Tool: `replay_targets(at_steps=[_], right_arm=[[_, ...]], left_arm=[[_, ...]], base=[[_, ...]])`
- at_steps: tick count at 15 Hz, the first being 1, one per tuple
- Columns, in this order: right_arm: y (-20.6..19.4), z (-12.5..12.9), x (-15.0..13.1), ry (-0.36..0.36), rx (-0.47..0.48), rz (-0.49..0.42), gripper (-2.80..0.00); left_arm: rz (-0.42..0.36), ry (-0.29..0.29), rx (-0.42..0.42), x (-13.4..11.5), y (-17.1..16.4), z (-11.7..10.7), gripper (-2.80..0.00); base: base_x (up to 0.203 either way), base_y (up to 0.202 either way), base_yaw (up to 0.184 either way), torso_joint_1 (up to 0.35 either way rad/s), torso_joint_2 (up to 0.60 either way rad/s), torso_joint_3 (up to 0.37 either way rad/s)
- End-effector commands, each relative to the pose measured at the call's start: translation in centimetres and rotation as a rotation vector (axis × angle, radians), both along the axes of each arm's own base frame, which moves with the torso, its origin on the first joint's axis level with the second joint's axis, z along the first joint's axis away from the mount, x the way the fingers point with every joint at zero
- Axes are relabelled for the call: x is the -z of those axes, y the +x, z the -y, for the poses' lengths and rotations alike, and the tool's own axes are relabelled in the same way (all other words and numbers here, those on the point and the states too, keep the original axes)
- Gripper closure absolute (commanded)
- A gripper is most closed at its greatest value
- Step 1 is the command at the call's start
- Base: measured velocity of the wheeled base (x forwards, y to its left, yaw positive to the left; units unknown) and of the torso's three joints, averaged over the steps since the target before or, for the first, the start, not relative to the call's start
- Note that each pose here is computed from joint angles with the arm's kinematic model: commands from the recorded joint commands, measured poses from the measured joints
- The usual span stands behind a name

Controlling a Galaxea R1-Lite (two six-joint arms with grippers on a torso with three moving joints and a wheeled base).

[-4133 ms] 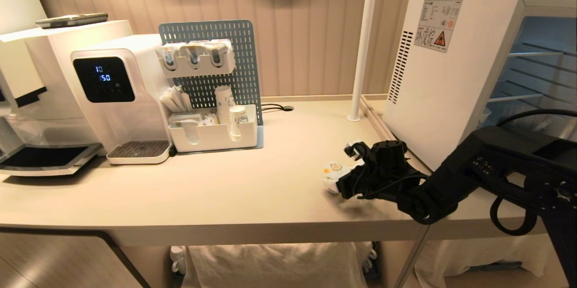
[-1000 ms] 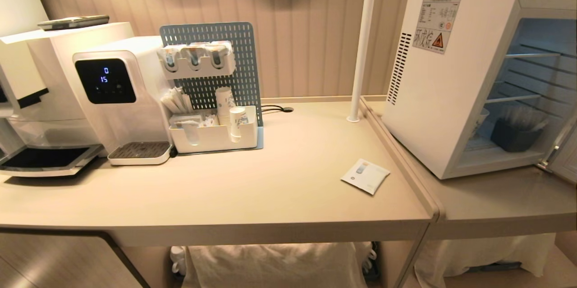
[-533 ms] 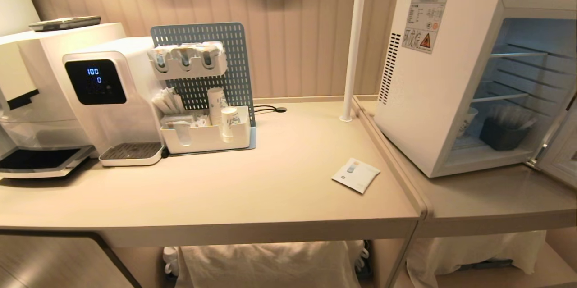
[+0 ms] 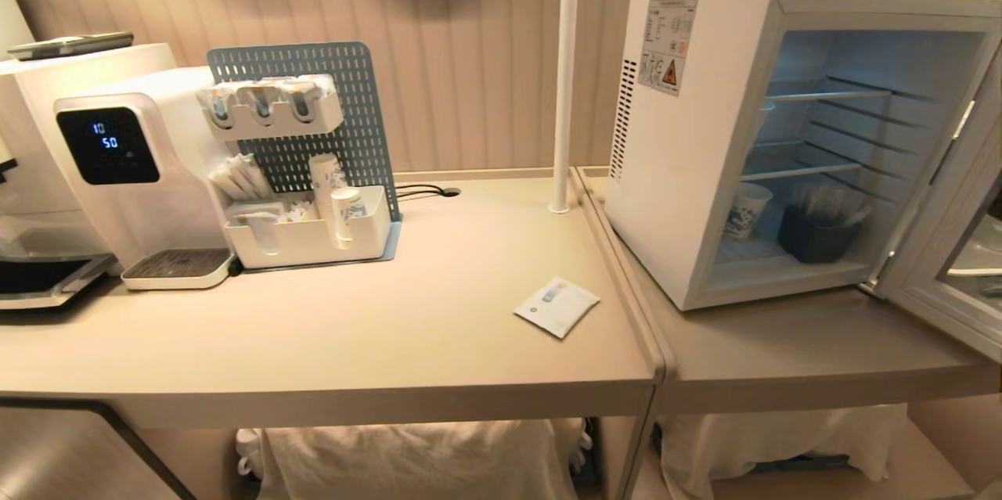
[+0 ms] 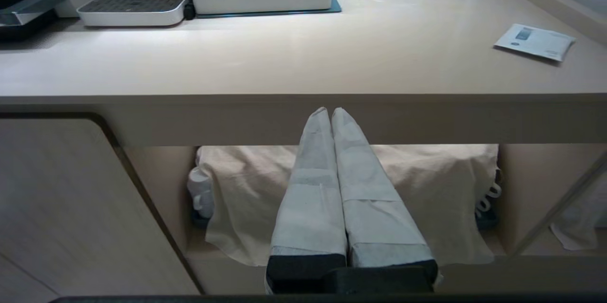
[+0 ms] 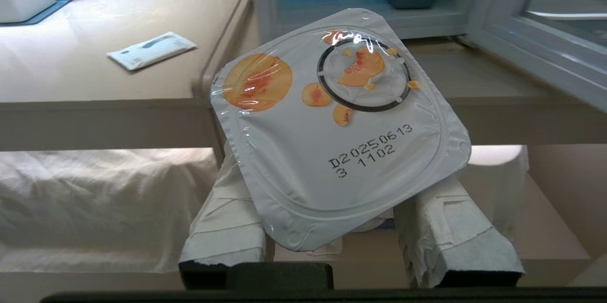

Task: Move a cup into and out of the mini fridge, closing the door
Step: Put the yoghurt in the freezer

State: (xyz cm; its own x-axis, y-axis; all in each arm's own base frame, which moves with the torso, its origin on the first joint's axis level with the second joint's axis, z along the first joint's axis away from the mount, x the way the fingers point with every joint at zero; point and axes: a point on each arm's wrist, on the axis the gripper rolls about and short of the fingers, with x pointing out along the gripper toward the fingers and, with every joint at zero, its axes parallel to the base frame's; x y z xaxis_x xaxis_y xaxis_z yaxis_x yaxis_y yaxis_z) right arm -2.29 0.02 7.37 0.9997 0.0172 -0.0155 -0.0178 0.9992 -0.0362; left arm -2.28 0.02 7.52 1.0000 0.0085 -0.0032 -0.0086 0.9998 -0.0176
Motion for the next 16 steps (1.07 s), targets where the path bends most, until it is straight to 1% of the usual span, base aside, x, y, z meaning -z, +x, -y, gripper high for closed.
replay_targets(at_steps=[1, 14, 16], right_arm=[[0.02, 0.0, -0.01, 0.0, -0.001, -0.003, 0.0], [0.02, 0.0, -0.02, 0.0, -0.003, -0.001, 0.0], [0.02, 0.0, -0.03, 0.001, -0.002, -0.001, 0.0]], left_arm=[[-0.003, -0.001, -0.001, 0.04, 0.02, 0.0, 0.0], [-0.003, -0.002, 0.001, 0.04, 0.02, 0.0, 0.0], [-0.002, -0.002, 0.001, 0.0, 0.01, 0.0, 0.0]], base=[[0.0, -0.193, 0.002, 0.007, 0.0, 0.002], [0.0, -0.194, 0.0, 0.001, 0.0, 0.003], [0.0, -0.144, 0.002, 0.0, 0.0, 0.004]])
